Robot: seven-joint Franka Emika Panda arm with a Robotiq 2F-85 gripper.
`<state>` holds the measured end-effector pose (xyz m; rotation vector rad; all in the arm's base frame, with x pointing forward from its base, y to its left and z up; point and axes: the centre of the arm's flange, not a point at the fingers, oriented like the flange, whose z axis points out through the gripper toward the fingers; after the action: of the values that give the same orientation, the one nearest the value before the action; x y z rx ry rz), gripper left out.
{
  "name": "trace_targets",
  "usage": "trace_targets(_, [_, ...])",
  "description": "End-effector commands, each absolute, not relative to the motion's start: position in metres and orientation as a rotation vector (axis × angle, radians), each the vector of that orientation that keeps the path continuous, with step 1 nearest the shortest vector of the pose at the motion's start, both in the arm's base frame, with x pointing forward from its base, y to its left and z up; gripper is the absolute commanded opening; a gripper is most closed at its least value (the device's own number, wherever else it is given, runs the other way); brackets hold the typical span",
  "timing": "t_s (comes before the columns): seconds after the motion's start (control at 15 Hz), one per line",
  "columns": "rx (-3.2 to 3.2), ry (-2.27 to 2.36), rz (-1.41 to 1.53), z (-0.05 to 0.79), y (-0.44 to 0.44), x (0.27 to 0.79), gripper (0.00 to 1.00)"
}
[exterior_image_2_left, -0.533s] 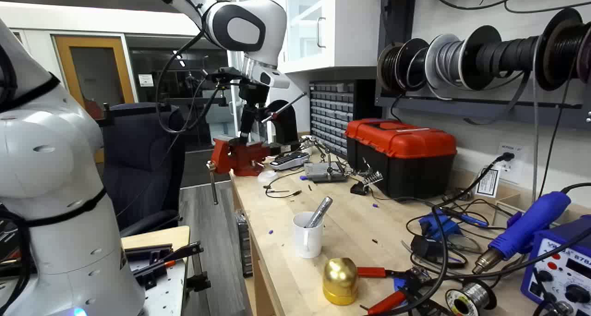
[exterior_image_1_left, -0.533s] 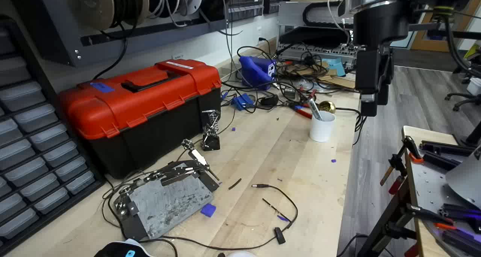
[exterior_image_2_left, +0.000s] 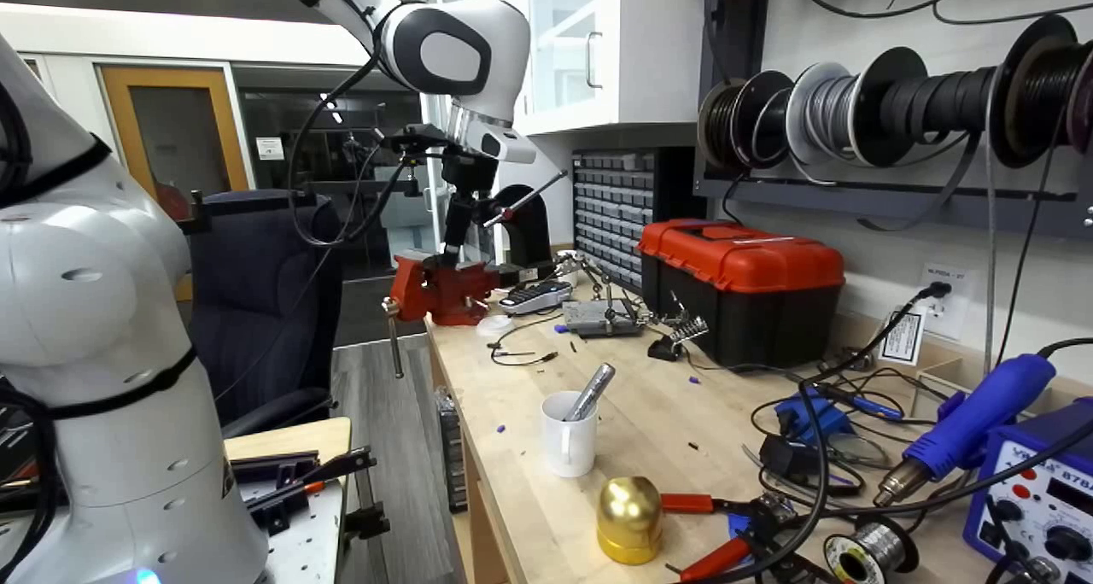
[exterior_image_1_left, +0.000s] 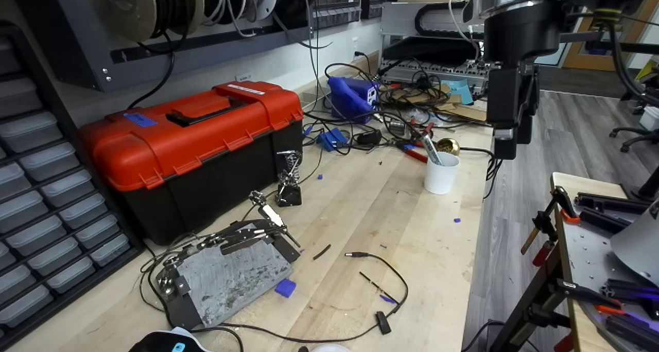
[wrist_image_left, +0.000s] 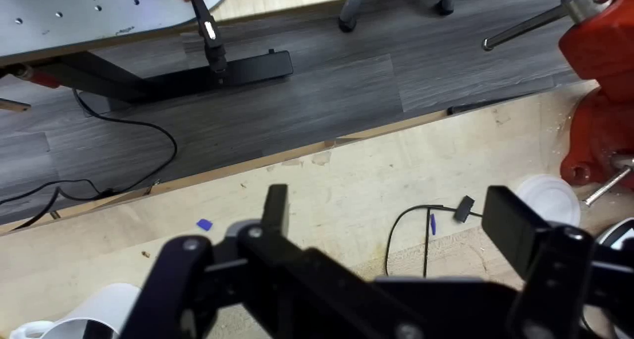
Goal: Remove the marker from the mug.
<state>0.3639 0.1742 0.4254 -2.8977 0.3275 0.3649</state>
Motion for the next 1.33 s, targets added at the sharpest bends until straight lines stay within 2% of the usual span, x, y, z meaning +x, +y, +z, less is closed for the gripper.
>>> trace_targets(0.0, [-2.898, 0.327, 0.365, 0.425, 0.174, 0.364, 1.00])
trace_targets(0.4, [-2.895, 0.381, 0.314, 0.430, 0.159, 0.376, 1.00])
trace_targets(1.27, [-2.934, 0.785, 0.116, 0.450, 0.048, 0.427, 1.00])
